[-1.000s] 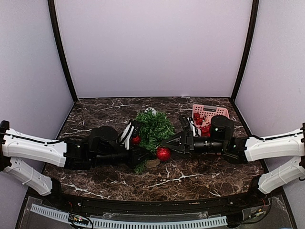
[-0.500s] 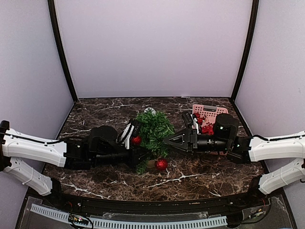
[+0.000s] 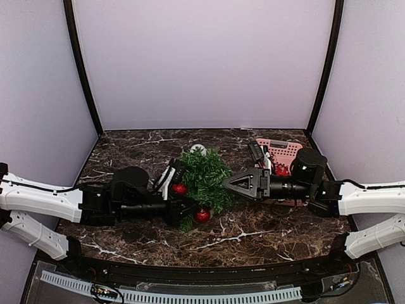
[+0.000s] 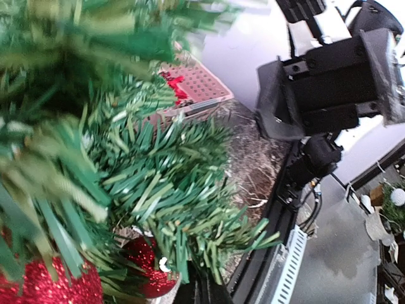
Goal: Decorate the small christmas tree
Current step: Move the Christmas tree to the center of the board.
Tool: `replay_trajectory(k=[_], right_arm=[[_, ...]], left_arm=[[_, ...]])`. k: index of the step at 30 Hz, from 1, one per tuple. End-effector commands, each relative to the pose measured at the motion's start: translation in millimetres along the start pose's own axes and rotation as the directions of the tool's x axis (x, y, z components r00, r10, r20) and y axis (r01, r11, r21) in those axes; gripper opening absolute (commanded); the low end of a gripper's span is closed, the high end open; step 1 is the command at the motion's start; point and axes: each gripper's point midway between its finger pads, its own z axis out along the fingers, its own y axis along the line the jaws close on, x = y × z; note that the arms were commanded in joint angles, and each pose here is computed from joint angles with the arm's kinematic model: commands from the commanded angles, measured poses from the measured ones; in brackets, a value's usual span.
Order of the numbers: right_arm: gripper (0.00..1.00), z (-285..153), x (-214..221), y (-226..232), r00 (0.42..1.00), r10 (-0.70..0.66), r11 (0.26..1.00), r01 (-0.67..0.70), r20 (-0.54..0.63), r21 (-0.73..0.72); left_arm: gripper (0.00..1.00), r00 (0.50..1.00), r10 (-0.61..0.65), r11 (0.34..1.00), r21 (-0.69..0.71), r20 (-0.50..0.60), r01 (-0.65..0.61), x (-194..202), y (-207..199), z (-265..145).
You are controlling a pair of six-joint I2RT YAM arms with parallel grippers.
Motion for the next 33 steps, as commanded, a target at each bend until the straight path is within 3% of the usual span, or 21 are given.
replay_trajectory(k=[1, 11, 21, 33], right_arm=[[0.69, -5.3, -4.7, 18.1, 0.994, -0.109, 0.993, 0.11, 0.028, -0.039], [0.7, -9.6, -12.2, 38.7, 0.981, -0.185, 0.978, 0.189, 0.054, -0.086], [0.69, -8.3, -8.8, 33.5, 0.984, -0.173, 0.98, 0.176, 0.048, -0.087], [0.69, 8.2, 21.7, 11.7, 0.969, -0.234, 0.97, 0.238, -0.076, 0.044]], left_arm=[[0.0, 0.998, 0.067, 0.993, 0.096, -0.005, -0.066, -2.6, -18.1, -20.7], [0.0, 0.994, 0.102, 0.974, 0.207, -0.035, -0.092, -4.4, -41.7, -52.2], [0.0, 0.989, 0.109, 0.972, 0.221, -0.1, -0.084, 11.1, -40.8, -53.0], [0.0, 0.981, 0.1, 0.983, 0.17, -0.167, -0.072, 35.9, -22.8, -54.0]])
